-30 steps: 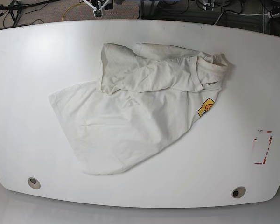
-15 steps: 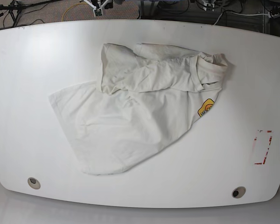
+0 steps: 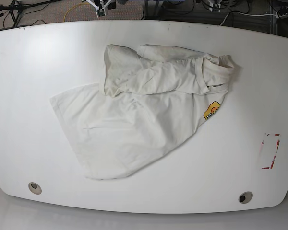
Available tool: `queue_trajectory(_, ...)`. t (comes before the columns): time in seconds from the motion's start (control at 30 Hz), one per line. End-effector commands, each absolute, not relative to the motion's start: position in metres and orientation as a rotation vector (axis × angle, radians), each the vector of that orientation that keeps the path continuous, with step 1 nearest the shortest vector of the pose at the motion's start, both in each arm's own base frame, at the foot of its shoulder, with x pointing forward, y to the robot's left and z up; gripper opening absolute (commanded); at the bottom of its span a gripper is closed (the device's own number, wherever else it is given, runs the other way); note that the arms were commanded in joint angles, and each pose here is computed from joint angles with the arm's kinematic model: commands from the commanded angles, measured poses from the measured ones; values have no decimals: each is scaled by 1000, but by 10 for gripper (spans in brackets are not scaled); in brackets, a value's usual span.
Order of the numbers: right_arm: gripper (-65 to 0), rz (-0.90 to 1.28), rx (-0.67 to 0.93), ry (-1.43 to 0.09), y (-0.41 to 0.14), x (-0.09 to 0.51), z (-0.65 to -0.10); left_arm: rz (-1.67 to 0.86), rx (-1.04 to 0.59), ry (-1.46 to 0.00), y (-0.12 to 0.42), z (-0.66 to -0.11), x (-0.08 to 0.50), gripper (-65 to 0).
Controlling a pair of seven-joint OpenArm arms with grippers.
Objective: Fold the T-shirt properly
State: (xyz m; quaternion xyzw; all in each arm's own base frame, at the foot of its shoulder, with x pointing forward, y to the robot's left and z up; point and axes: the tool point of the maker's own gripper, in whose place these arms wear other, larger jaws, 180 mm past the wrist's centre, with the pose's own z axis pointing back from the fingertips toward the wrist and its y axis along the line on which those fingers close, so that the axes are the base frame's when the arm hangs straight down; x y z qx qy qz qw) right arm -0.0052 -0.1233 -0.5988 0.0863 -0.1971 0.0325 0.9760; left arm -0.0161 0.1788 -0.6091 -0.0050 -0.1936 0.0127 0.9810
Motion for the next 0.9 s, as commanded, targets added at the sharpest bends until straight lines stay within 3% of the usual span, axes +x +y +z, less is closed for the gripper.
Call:
queue_trajectory(0.0, -566, 65, 180, -407, -123, -7, -596, 25, -8, -396, 181, -607, -20, -236)
queue_trajectory(0.87, -566, 75, 170, -419, -126, -10, -589, 26, -8, -391, 181, -606, -25, -239)
